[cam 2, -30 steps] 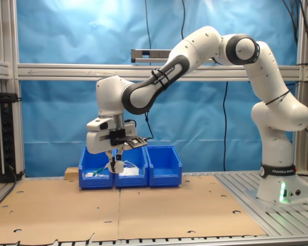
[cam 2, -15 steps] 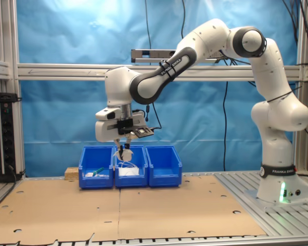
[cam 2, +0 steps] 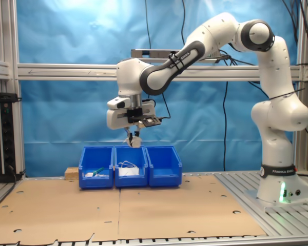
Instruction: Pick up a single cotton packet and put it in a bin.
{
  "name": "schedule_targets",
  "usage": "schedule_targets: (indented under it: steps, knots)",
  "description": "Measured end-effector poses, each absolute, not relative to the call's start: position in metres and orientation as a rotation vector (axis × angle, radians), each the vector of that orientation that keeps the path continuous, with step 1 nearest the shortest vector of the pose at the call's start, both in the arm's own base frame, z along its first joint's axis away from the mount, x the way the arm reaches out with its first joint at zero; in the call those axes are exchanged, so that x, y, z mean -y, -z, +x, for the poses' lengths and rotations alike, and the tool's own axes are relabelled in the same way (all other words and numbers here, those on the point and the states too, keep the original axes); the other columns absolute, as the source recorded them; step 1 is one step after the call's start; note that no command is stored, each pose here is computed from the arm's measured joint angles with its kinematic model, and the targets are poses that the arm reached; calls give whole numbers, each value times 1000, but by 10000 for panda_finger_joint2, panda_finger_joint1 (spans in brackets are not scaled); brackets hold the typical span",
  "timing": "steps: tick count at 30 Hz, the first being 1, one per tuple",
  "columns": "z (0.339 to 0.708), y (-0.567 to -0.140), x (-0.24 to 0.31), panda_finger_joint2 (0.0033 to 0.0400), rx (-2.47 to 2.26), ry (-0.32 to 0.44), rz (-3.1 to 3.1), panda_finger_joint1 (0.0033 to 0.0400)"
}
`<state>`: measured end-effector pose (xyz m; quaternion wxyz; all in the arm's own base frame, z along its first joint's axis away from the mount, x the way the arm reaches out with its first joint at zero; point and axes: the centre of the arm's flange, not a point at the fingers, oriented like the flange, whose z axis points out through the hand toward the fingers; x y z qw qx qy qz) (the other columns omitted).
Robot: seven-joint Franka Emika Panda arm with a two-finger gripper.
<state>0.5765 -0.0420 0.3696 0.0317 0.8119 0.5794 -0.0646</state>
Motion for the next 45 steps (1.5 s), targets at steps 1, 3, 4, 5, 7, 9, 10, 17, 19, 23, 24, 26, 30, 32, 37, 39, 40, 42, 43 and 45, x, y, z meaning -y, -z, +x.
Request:
schedule_targets:
  steps: [1,3,4,5,7,9,10,17,19,23,24,26,30,32,37,39,40,42,43,45]
  knots:
    - [573,-371,47,82,-1775,205,2501,82]
    - [565,-375,56,82,-1756,216,2503,82]
    - [561,-376,60,82,-1748,220,2503,82]
    - [557,-378,64,82,-1741,224,2504,82]
    - [550,-381,72,82,-1728,231,2504,82]
    - [542,-384,79,82,-1715,237,2507,82]
    - [538,-385,83,82,-1710,240,2509,82]
    - [515,-391,112,82,-1668,262,2516,82]
    - [509,-393,127,82,-1640,271,2526,82]
    - [502,-394,150,82,-1595,287,2546,82]
    - [500,-393,156,82,-1583,290,2553,82]
    - [496,-393,168,83,-1559,297,2566,83]
    - [489,-392,191,83,-1515,305,2588,83]
    - [486,-390,202,83,-1494,306,2594,83]
    - [480,-384,229,83,-1453,307,2598,83]
    - [478,-381,238,83,-1442,310,2597,83]
    - [477,-379,242,83,-1439,312,2596,83]
    - [476,-376,249,83,-1434,316,2593,83]
    - [475,-374,252,83,-1431,319,2592,83]
    - [474,-371,257,83,-1431,323,2588,83]
